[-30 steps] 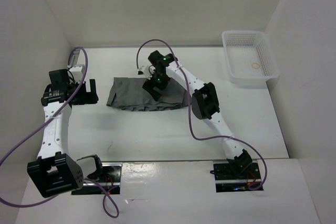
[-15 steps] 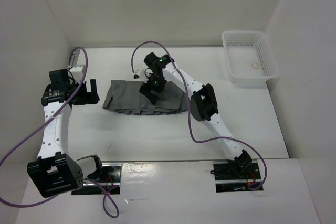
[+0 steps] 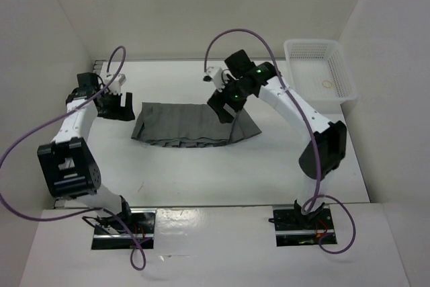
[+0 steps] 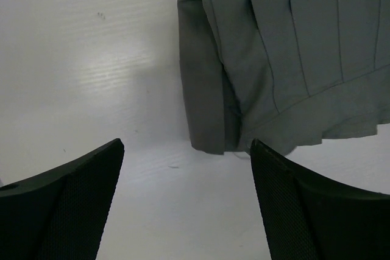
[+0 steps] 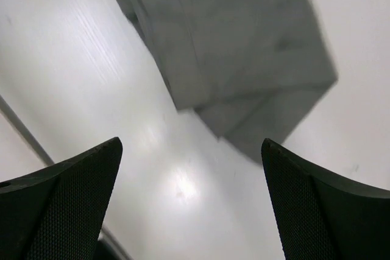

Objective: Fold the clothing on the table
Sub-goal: Fold the skirt

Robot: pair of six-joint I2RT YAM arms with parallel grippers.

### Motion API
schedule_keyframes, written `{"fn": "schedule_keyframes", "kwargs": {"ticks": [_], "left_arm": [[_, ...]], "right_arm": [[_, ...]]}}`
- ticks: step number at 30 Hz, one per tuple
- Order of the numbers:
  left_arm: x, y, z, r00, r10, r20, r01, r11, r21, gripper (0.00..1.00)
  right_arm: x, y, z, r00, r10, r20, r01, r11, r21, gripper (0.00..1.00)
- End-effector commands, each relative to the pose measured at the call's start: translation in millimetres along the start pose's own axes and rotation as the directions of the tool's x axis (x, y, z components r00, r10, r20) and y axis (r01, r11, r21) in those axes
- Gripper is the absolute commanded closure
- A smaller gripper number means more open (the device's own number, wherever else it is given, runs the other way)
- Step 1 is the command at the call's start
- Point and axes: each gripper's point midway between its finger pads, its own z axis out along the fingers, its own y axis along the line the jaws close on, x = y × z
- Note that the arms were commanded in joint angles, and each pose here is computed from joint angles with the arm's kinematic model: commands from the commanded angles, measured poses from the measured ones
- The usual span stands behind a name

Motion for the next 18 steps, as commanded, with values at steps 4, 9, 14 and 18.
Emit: {"fn": "schedule_keyframes", "kwargs": {"ticks": [4,9,14,18], "left_arm": [[-62,18,45,0.978,0.185,0.100,-0.196,0.974,0.112,0.19],[-92,12,72,0.969,0.212,0.127,-0.238,0.940,0.244,0.22],[-83,-7,102,0.954,0.286,0.093,-0.301,0.898,0.321,0.15],[-80,-27,111,0.923,0.371,0.098,-0.381,0.857,0.348,0.12]], "right_arm": [[93,-28,-7,0.982,0.161,-0.101,-0.155,0.986,0.062,0.01],[137,-30,-24,0.948,0.292,-0.130,-0.290,0.956,0.035,0.01],[155,-36,-41,0.926,0.356,-0.122,-0.351,0.934,0.062,0.01],[168,-42,-48,0.909,0.399,-0.117,-0.391,0.916,0.092,0.01]]}}
